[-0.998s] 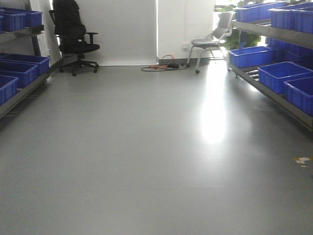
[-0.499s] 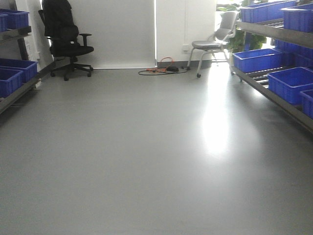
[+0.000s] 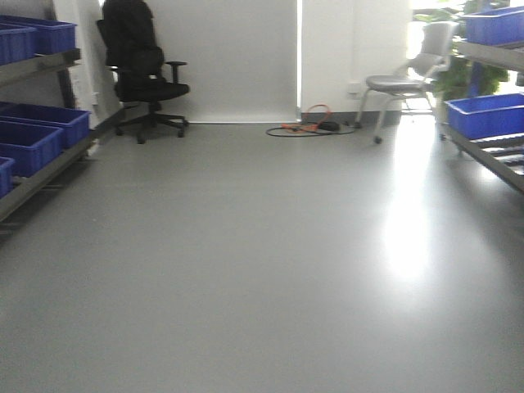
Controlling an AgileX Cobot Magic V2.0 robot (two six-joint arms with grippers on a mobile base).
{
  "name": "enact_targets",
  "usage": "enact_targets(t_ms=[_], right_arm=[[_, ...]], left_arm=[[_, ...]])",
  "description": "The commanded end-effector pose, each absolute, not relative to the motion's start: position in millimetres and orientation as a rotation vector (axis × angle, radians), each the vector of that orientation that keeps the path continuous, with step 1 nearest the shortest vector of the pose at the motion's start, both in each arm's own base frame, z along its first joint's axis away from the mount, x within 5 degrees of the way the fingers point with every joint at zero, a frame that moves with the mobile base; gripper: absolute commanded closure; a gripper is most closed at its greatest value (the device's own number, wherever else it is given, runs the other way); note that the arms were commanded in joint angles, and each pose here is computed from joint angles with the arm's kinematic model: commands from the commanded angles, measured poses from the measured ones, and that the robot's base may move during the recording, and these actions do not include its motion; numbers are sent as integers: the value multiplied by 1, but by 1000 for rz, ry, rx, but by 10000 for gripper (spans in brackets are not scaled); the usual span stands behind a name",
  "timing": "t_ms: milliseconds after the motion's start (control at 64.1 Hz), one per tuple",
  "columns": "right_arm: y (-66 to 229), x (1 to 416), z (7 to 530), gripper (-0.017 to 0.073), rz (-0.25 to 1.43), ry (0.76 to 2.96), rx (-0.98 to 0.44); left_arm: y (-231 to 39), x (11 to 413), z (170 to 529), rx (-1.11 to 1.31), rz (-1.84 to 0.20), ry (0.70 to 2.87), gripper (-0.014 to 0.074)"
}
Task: Pick and sort blue part to right shelf
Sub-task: 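Drive the base up to the shelf of blue bins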
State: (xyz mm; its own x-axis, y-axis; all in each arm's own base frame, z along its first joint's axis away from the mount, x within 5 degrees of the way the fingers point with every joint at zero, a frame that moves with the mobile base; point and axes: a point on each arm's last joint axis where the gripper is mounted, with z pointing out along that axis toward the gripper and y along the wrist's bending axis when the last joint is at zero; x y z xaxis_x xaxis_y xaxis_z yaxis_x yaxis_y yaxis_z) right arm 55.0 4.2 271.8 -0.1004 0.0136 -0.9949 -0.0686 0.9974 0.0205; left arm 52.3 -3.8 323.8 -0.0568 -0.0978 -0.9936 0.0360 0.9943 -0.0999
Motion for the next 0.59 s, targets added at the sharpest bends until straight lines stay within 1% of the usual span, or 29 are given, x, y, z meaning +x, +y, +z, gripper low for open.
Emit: enact_targets(t_ms=[0, 577], right_arm=[[4, 55, 289, 155, 61, 1558, -39], [4, 55, 289, 155, 61, 1558, -39]], left_arm=[[-3, 52, 341, -60, -118, 1517, 207], [-3, 52, 341, -60, -118, 1517, 207]])
